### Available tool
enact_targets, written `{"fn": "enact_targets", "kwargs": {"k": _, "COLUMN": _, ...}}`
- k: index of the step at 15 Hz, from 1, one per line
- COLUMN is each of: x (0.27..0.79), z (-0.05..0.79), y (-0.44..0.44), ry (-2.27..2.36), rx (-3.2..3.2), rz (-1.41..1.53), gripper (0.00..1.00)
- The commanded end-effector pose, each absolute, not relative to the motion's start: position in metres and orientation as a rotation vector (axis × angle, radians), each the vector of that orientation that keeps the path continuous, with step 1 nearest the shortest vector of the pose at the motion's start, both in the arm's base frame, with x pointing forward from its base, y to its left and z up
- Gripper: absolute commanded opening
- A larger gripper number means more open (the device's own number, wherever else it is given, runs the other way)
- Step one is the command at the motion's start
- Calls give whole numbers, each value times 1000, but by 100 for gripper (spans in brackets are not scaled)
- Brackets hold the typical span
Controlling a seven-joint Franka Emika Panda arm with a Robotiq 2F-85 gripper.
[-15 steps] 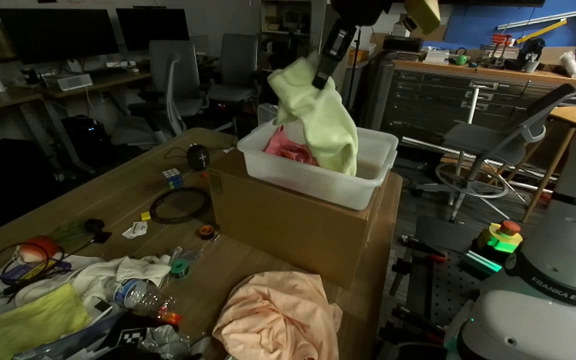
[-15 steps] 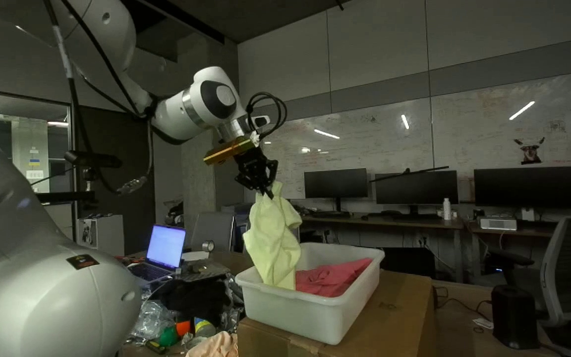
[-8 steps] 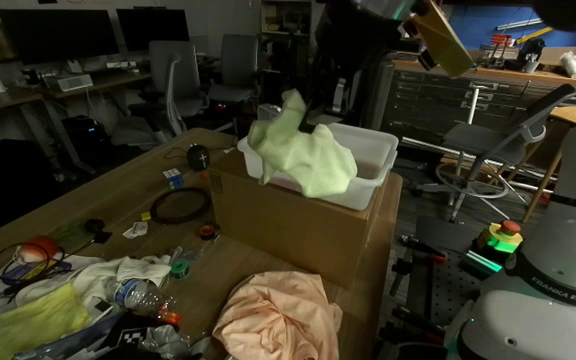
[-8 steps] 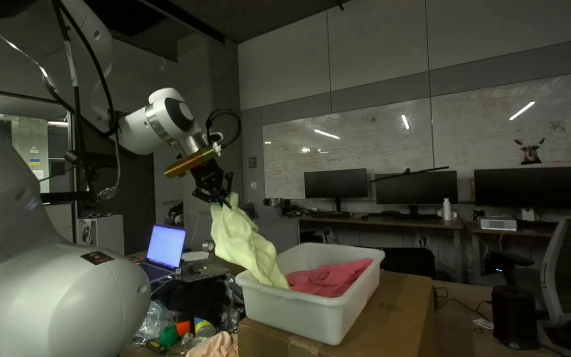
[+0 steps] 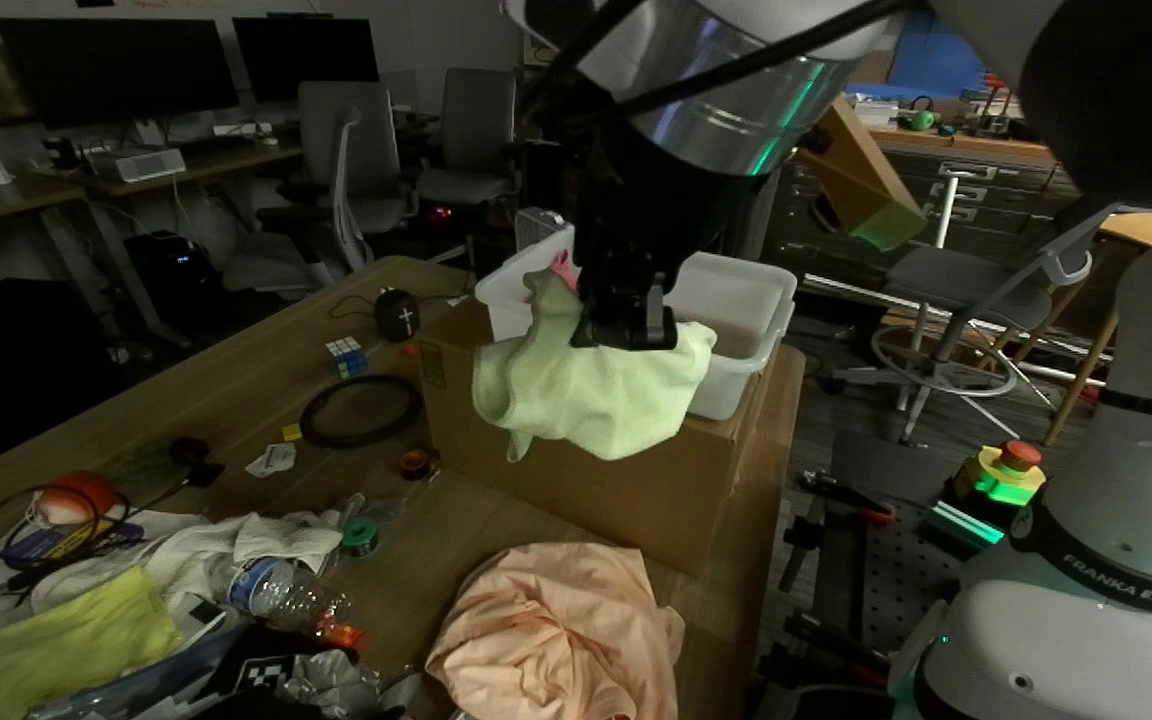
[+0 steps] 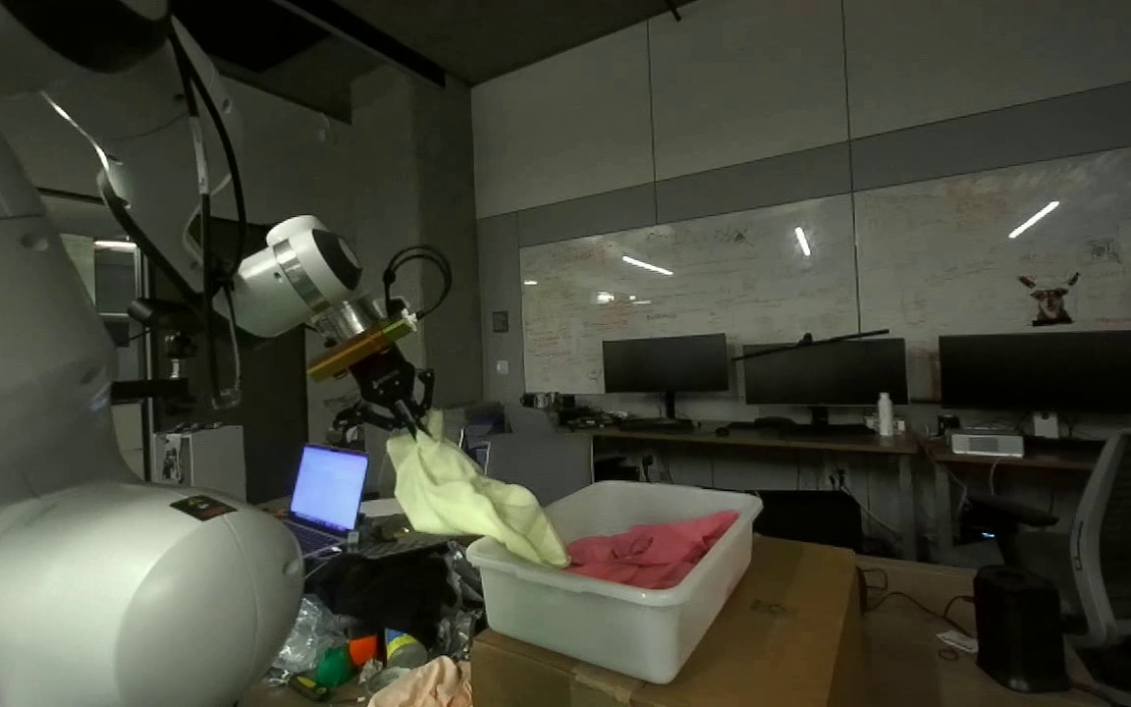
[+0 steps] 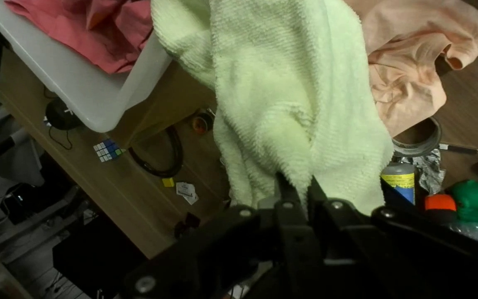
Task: Remove the clothes from the box and put them on the table
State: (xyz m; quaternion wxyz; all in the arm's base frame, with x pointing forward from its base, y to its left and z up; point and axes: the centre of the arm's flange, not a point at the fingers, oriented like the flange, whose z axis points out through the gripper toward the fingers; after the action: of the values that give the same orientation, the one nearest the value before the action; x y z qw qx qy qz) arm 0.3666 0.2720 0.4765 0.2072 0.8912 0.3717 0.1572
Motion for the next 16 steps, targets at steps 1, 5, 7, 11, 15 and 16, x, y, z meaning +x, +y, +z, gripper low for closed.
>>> {"fn": "enact_targets", "kwargs": {"k": 1, "x": 397, "z": 472, "y": 300, "ry": 1069, "rx": 2462, "rz": 424, "gripper": 9}}
{"fn": "enact_targets", "kwargs": {"k": 5, "x": 424, "z": 459, "y": 307, "ry": 1082, "rx": 2458, "rz": 383, "gripper": 9}}
{"fn": "enact_targets", "kwargs": {"k": 7, "x": 436, "z": 454, "y": 304, "ry": 1082, "rx": 2461, "rz": 369, "gripper": 34}}
{"fn": "enact_targets", "kwargs": {"k": 11, "x": 455, "z": 452, "y": 284, "ry": 1040, "rx": 2484, "rz": 343, "gripper": 50}}
{"fn": "enact_targets", "kwargs": {"k": 15, "x": 464, "z": 455, "y": 250, "ry": 966, "rx": 2504, "rz": 339, "gripper": 81}}
{"fn": "enact_targets", "kwargs": {"k": 16, "x": 466, "z": 456, "y": 241, "ry": 941, "rx": 2510, "rz": 338, "gripper": 88}}
